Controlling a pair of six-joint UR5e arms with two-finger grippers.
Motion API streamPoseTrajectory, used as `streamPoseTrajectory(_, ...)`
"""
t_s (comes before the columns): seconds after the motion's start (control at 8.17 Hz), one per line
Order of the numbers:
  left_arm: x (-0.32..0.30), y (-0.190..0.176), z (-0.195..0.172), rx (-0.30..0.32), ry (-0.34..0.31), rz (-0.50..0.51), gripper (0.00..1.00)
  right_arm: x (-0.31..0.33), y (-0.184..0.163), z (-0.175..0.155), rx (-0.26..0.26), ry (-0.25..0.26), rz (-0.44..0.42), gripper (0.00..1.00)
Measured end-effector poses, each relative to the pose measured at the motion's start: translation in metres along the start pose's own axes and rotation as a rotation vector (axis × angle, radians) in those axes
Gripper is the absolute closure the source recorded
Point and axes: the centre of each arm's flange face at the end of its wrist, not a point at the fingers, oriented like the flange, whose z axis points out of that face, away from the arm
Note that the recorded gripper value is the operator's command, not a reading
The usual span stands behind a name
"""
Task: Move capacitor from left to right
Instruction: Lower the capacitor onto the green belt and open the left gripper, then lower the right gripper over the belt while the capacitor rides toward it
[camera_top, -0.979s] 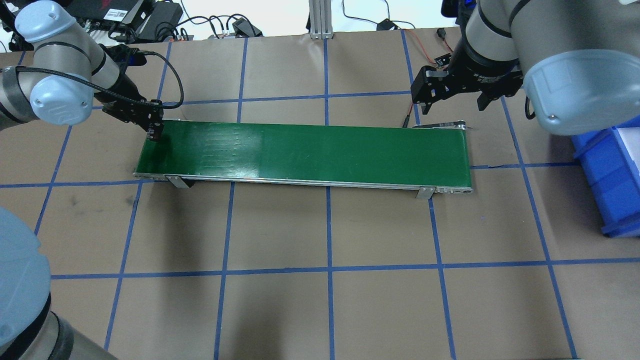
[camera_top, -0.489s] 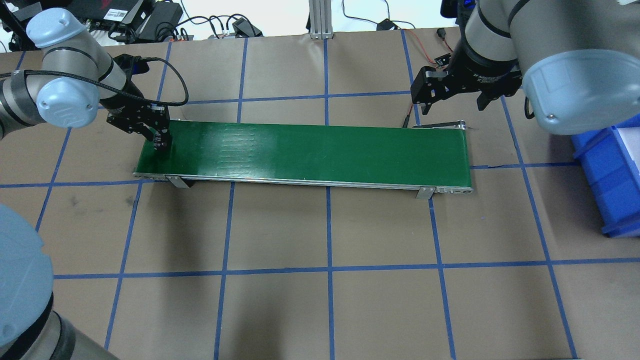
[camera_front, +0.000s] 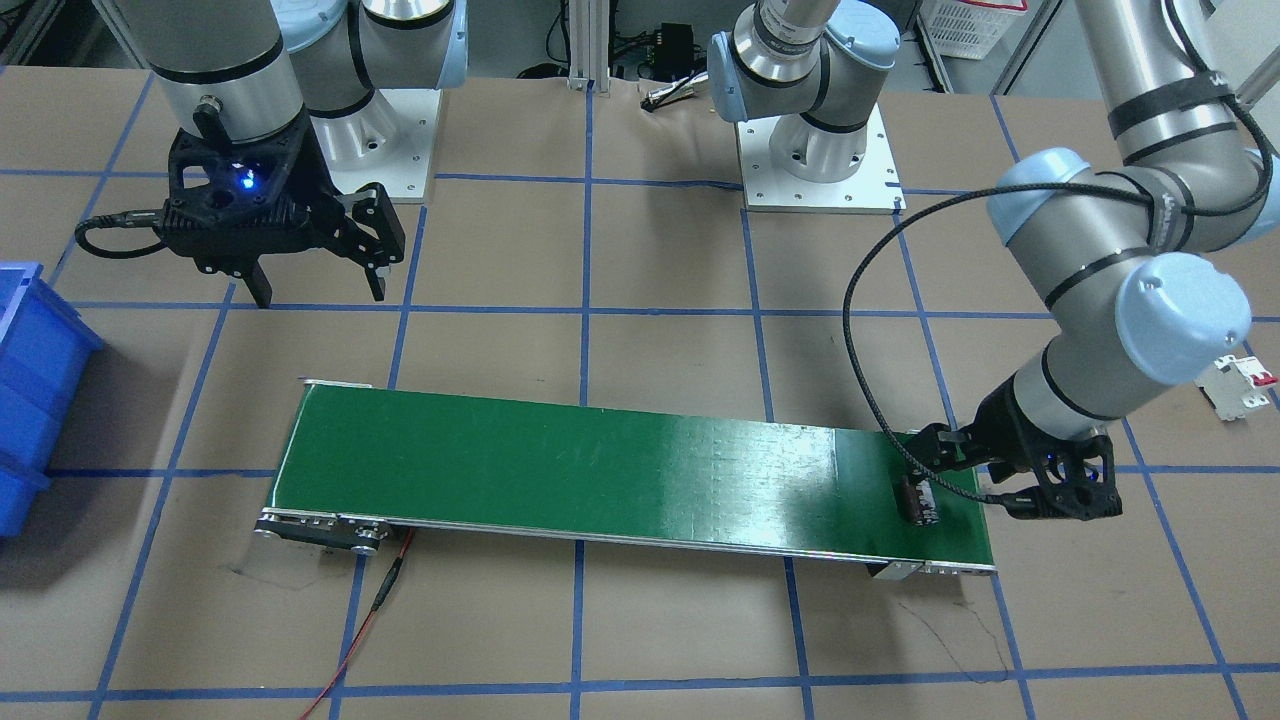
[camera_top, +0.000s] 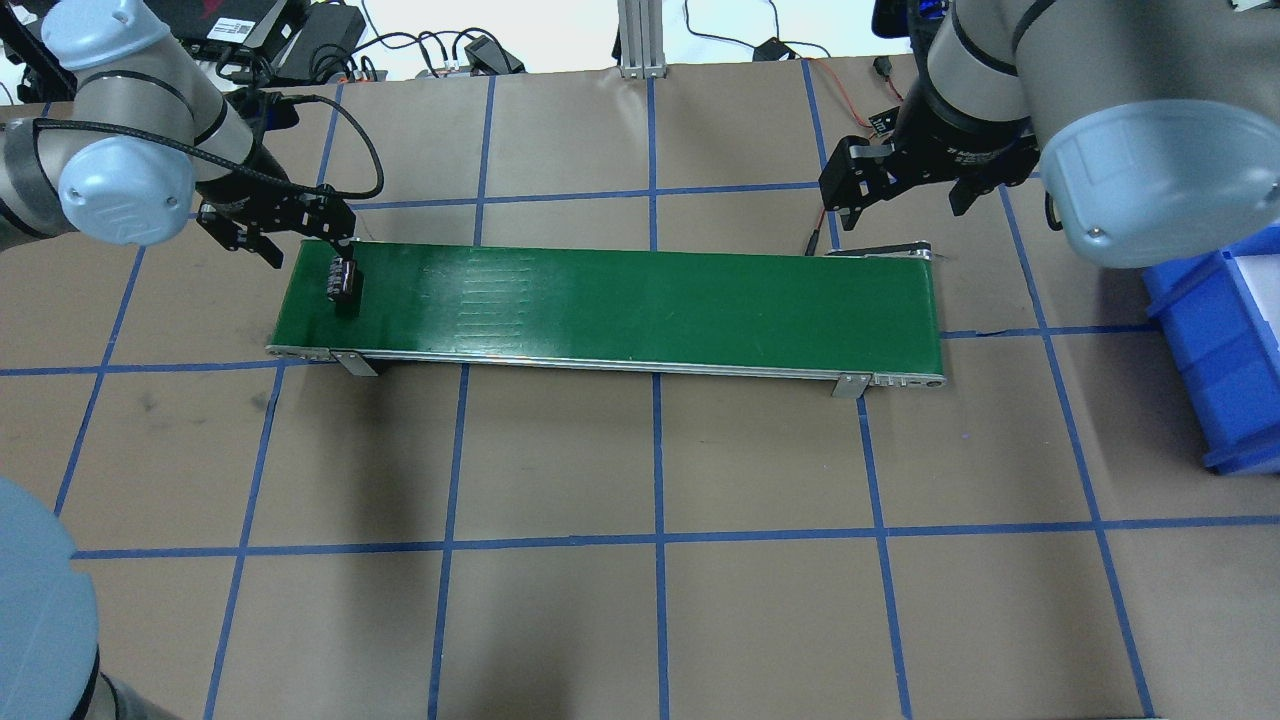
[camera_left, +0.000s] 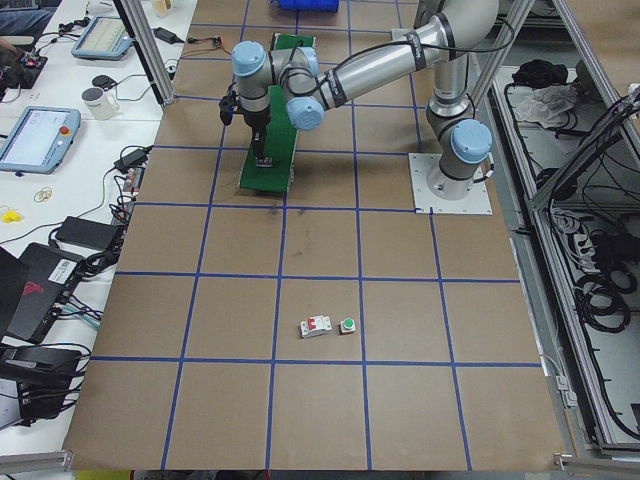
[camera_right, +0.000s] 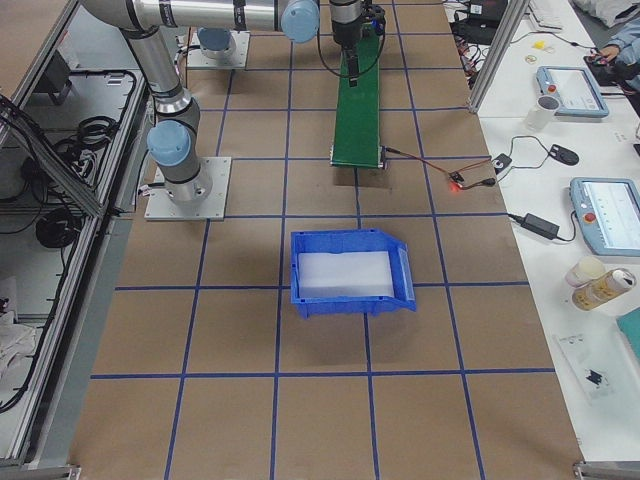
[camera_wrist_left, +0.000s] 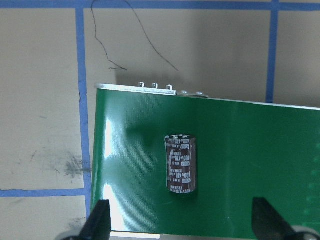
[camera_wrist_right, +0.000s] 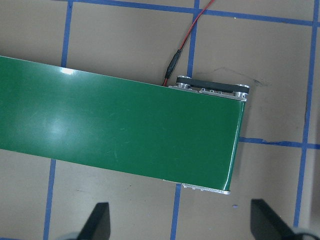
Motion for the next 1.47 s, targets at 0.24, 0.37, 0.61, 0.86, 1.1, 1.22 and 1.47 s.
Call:
streamPoseTrajectory(0.24, 0.032, 0.027, -0.061, 0.057, -0.038, 0.045, 0.00, 0.004, -0.011, 0.018, -0.013, 0.004, -0.011, 0.00)
streamPoseTrajectory(0.37, 0.046, 0.042, -0.085, 0.075, -0.052, 0.045, 0.00, 0.005, -0.023, 0.032, 0.005, 0.004, -0.018, 0.00)
streamPoseTrajectory(0.61, 0.058, 0.061, -0.109, 0.079, -0.059, -0.010, 0.00, 0.006, -0.045, 0.069, 0.001, 0.003, -0.024, 0.00)
streamPoseTrajectory(0.86, 0.063, 0.071, -0.113, 0.058, -0.067, -0.021, 0.00, 0.006, -0.056, 0.103, -0.032, 0.001, -0.023, 0.00)
streamPoseTrajectory(1.1, 0.067, 0.074, -0.114, 0.052, -0.080, -0.014, 0.00, 0.006, -0.063, 0.131, -0.063, -0.002, -0.015, 0.00)
streamPoseTrajectory(1.22, 0.068, 0.074, -0.113, 0.050, -0.081, -0.012, 0.00, 0.006, -0.067, 0.140, -0.064, -0.003, -0.014, 0.00)
streamPoseTrajectory(1.47, 0.069, 0.074, -0.112, 0.047, -0.081, -0.011, 0.00, 0.007, -0.072, 0.156, -0.071, -0.003, -0.003, 0.00)
